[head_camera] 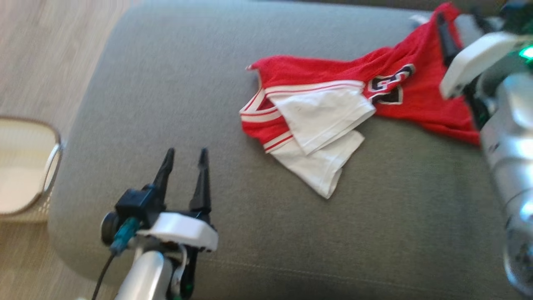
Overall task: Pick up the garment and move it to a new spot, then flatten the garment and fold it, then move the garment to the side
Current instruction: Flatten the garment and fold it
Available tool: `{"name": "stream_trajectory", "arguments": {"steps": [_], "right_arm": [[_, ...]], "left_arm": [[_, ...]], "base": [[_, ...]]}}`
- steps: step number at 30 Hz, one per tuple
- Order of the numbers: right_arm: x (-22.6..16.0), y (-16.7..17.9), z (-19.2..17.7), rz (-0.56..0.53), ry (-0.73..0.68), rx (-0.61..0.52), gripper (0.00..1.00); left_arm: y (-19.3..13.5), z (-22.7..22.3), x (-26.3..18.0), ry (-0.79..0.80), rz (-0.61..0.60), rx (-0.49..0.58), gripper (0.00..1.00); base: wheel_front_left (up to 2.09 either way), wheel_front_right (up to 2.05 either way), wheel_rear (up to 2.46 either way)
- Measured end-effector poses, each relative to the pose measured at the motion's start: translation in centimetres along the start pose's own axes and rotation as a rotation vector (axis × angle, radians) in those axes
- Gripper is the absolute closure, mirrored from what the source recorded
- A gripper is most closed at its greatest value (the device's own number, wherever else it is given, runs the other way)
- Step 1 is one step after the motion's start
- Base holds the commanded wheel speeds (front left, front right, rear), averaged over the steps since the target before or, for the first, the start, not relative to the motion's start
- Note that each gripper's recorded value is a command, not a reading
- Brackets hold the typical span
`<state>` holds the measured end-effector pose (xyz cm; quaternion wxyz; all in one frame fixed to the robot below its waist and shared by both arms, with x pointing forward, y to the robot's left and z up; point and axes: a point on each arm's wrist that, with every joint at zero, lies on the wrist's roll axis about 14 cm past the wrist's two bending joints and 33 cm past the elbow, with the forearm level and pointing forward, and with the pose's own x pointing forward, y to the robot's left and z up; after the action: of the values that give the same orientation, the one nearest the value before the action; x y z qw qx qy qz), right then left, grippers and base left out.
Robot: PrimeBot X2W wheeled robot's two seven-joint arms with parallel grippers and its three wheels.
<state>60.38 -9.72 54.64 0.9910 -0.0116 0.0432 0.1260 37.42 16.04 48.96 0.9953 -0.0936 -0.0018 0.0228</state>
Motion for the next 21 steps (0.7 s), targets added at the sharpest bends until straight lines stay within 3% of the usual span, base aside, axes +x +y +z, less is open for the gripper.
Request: {"name": "stream_trajectory", "arguments": {"steps": [9, 21], "right_arm": [[-8.0, 1.1, 1.5, 0.026, -0.130, 0.058, 0.00], [-18.8, -0.8, -5.0, -0.052, -0.121, 0.189, 0.00]], "left_arm": [[0.0, 1.6, -2.6, -0.058, -0.008, -0.023, 0.00], [-2.7, 1.3, -4.3, -0.055, -0.107, -0.013, 0.00]], "base": [[0.00, 0.00, 0.00], [0.00, 0.00, 0.00]]}}
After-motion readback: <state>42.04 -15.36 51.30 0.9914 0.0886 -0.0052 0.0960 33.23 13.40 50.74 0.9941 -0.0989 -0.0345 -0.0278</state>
